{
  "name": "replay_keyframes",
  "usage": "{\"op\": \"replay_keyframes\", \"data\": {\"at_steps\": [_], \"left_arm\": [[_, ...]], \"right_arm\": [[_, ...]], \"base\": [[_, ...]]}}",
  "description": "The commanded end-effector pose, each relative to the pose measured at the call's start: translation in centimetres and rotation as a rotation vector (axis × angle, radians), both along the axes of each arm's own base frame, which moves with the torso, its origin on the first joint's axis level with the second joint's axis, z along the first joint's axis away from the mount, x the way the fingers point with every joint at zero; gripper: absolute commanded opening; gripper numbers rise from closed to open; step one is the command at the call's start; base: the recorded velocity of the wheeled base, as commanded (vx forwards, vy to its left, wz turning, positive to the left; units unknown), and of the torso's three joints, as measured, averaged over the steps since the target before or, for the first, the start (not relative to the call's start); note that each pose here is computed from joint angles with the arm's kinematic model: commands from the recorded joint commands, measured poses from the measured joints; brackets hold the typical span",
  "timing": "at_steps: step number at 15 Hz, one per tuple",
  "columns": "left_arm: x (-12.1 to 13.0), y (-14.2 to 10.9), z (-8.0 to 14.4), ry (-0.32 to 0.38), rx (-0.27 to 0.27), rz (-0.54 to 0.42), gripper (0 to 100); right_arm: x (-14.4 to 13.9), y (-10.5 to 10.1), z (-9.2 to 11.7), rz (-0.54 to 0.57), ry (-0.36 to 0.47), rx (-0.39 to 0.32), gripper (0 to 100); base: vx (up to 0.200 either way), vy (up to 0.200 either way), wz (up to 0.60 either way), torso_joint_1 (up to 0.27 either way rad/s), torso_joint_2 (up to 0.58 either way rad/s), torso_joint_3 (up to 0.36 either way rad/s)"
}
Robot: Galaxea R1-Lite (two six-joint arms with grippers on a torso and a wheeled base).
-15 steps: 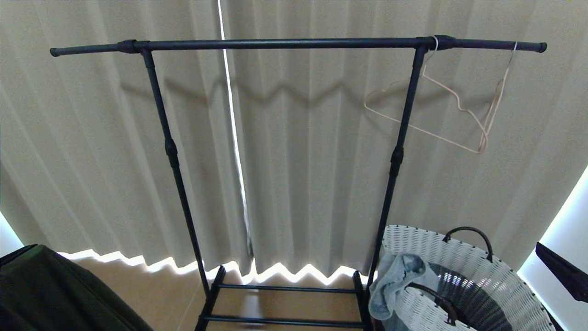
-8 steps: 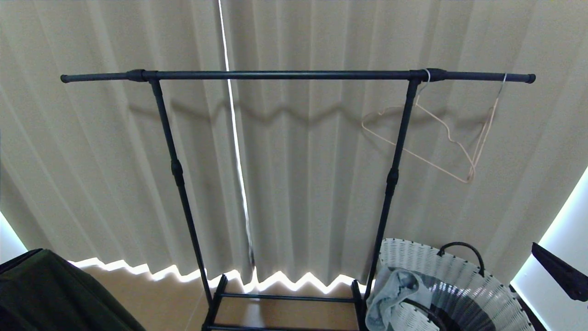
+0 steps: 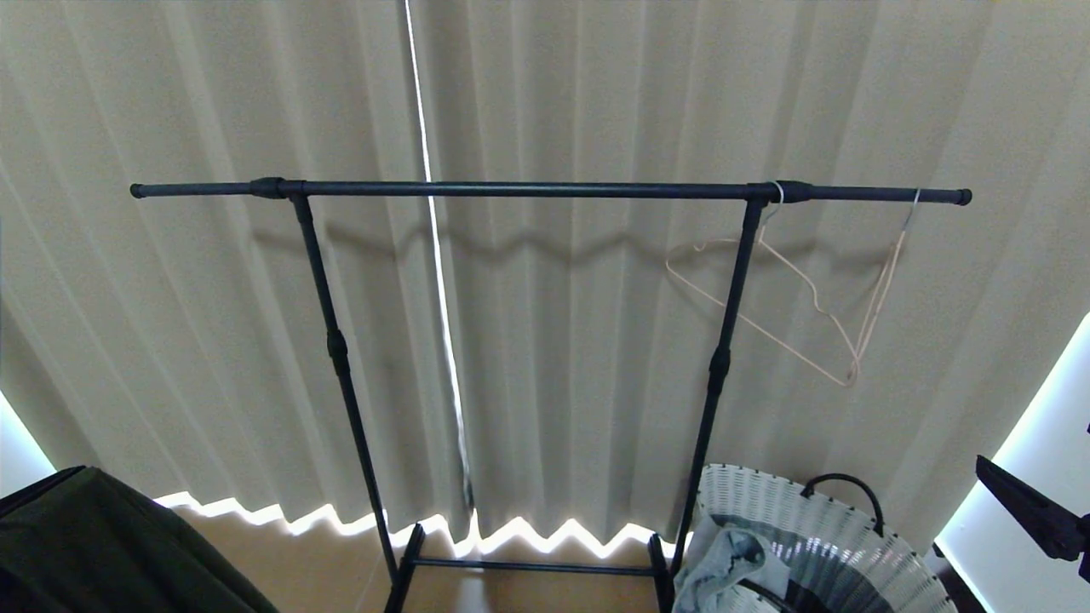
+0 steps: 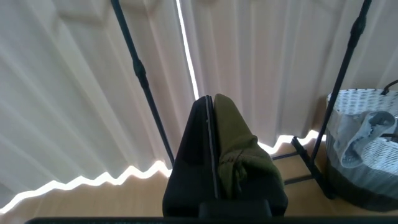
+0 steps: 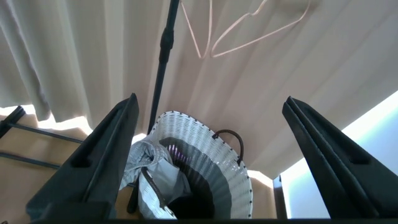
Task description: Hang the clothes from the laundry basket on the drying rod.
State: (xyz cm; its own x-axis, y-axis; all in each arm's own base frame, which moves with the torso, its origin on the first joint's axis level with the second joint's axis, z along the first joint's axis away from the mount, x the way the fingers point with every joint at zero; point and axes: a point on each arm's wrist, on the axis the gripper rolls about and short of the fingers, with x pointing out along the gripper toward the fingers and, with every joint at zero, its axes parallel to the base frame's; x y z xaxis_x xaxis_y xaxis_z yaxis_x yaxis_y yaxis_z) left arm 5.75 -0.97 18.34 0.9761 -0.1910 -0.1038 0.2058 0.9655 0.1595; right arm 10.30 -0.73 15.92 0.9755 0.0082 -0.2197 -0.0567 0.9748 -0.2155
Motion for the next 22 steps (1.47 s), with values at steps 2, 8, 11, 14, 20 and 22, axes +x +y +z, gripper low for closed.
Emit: {"op": "replay_keyframes", "data": {"at_steps": [2,8,11,14,20,22], "left_arm": [[0.02,0.01,-0.24,0.011,-0.007,0.002,0],[0.08,0.01,-0.17,0.012,-0.01,0.006,0],[0.05,0.01,-0.21,0.011,-0.007,0.005,0],[0.05,0.01,-0.3,0.014,-0.005,0.005,0],[0.04,0.01,-0.39,0.017,-0.006,0.005,0],[0.02,0.02,-0.38,0.016,-0.006,0.005,0]], "right_arm": [[-0.13,0.03,-0.3,0.002,0.008,0.0,100],[-0.13,0.01,-0.3,0.0,0.008,0.0,100],[-0.13,0.03,-0.3,0.002,0.008,0.0,100],[-0.13,0.01,-0.3,0.001,0.007,-0.001,100],[-0.24,0.04,-0.38,0.002,0.007,-0.001,100],[-0.24,0.04,-0.47,0.003,0.014,-0.002,100]], "base": [[0.0,0.0,0.0,0.039,-0.08,-0.041],[0.0,-0.033,0.0,0.0,0.0,0.001],[0.0,-0.2,0.0,0.001,0.0,0.002],[0.0,-0.2,0.0,0.009,0.0,-0.001],[0.0,-0.133,0.0,0.0,0.0,0.002],[0.0,0.0,0.0,0.0,0.0,0.0]]}}
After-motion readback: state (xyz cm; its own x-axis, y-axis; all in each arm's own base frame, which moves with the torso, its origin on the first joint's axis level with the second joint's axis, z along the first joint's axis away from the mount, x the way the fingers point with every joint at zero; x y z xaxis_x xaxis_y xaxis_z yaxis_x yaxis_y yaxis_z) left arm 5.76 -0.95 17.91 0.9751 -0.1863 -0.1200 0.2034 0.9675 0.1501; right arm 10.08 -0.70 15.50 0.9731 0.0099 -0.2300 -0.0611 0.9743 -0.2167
